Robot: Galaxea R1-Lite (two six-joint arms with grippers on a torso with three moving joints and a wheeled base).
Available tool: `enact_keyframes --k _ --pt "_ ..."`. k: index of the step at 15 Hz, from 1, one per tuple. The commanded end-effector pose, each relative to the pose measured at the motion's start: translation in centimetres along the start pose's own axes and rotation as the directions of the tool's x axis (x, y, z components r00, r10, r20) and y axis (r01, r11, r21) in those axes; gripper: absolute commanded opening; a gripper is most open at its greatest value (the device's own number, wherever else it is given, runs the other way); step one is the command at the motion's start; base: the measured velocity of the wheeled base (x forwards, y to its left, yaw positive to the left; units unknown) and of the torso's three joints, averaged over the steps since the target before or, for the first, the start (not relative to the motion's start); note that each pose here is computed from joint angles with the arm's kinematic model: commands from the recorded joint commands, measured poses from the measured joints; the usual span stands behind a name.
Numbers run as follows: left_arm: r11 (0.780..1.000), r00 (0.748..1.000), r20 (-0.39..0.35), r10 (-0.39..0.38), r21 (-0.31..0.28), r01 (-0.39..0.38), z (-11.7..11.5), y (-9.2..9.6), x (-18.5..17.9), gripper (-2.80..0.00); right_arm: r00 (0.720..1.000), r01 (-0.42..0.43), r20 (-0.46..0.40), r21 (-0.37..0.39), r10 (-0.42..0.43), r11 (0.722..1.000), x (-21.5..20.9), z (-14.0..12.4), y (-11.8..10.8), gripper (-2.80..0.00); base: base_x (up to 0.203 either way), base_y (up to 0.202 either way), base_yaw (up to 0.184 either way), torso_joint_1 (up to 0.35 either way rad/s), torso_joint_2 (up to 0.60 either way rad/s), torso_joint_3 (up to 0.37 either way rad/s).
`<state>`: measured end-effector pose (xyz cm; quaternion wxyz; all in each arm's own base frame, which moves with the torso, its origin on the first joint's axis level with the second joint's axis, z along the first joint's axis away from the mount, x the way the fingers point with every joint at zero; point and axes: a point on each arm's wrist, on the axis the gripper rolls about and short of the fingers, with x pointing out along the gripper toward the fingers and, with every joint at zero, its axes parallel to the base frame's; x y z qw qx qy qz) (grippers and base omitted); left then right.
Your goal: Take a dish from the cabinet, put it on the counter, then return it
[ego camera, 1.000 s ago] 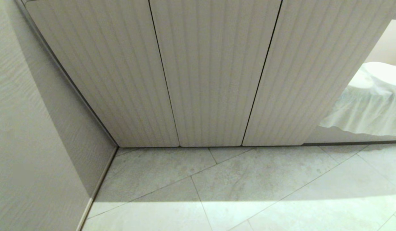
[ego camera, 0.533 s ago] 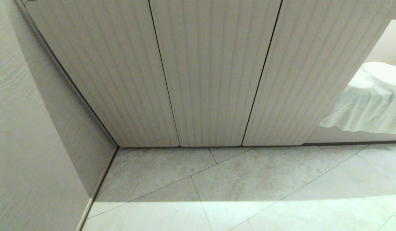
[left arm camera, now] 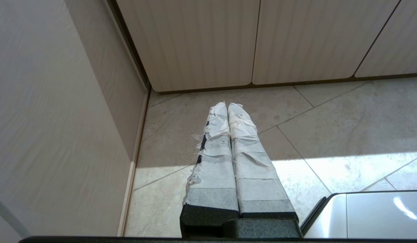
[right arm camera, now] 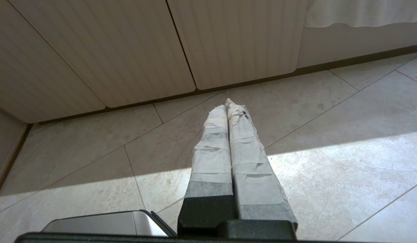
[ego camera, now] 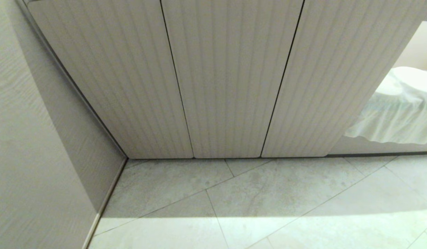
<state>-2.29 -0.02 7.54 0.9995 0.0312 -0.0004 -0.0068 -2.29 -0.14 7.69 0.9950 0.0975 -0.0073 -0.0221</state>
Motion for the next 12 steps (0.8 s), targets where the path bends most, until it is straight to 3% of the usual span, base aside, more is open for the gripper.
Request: enact_keyframes --k 1,12 --pt "1.0 1.0 0.0 0.0 0.0 0.0 0.01 0.0 0.01 -2.8 1.0 0.0 0.0 0.001 0.0 1.0 0.0 0.0 0.0 -2.8 0.0 0.0 0.0 0.0 0.0 0.0" --pt "1.0 1.0 -0.002 0.0 0.0 0.0 -0.01 0.0 0.01 -2.8 1.0 0.001 0.001 -0.002 -0.001 1.0 0.0 0.0 0.0 -2.8 0.0 0.0 0.0 0.0 0.0 0.0"
